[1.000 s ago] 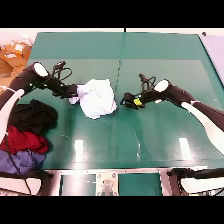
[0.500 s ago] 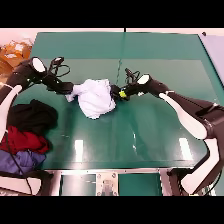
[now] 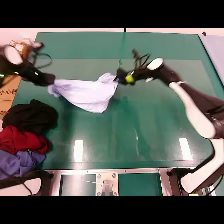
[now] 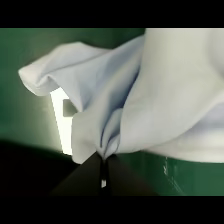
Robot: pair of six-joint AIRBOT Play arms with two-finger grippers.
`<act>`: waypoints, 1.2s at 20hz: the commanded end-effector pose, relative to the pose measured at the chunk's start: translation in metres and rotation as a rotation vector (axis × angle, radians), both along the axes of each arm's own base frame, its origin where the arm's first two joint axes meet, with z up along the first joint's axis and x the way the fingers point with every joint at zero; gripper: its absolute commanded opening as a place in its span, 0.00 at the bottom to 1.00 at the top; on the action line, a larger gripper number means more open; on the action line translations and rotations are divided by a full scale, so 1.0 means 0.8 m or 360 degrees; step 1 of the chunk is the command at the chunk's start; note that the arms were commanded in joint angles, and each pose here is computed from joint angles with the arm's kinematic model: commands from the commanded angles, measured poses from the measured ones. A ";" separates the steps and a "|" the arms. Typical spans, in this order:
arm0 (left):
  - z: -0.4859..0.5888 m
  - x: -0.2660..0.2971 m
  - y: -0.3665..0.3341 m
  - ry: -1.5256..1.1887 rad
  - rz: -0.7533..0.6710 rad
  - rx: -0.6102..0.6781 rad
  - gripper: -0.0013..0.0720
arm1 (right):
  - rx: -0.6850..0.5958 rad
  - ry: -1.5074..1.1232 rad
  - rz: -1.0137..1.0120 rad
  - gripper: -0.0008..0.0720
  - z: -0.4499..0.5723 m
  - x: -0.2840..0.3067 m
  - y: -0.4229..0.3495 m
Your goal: Fold the shirts.
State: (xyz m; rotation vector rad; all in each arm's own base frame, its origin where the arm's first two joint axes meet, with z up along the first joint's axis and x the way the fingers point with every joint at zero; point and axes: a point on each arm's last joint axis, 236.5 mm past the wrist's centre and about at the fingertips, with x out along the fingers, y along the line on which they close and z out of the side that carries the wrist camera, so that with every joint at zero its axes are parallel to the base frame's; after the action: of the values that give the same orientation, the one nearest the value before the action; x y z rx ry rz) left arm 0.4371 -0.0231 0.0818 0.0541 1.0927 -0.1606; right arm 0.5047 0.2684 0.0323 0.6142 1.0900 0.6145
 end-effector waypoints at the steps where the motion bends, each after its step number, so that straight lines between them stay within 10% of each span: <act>1: 0.155 -0.018 -0.006 -0.0468 0.0015 -0.0084 0.05 | 0.0009 -0.0420 0.0032 0.04 0.174 -0.020 -0.054; 8: 0.458 -0.173 -0.069 -0.1344 -0.0214 -0.0368 0.05 | -0.0436 -0.1363 -0.0376 0.04 0.470 -0.187 -0.218; 13: 0.411 -0.174 -0.077 -0.1092 -0.0221 -0.0410 0.05 | -0.0729 -0.1339 -0.0457 0.04 0.464 -0.267 -0.263; 24: 0.027 -0.011 -0.142 0.0145 -0.0227 -0.0864 0.05 | -0.0641 -0.0341 -0.0415 0.04 0.107 -0.073 -0.301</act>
State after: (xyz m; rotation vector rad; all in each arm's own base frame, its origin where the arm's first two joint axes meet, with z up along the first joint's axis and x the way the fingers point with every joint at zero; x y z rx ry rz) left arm 0.4078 -0.1280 0.1833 -0.2884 0.9470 -0.5576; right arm 0.4154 0.0325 0.2014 0.2544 0.7197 0.2374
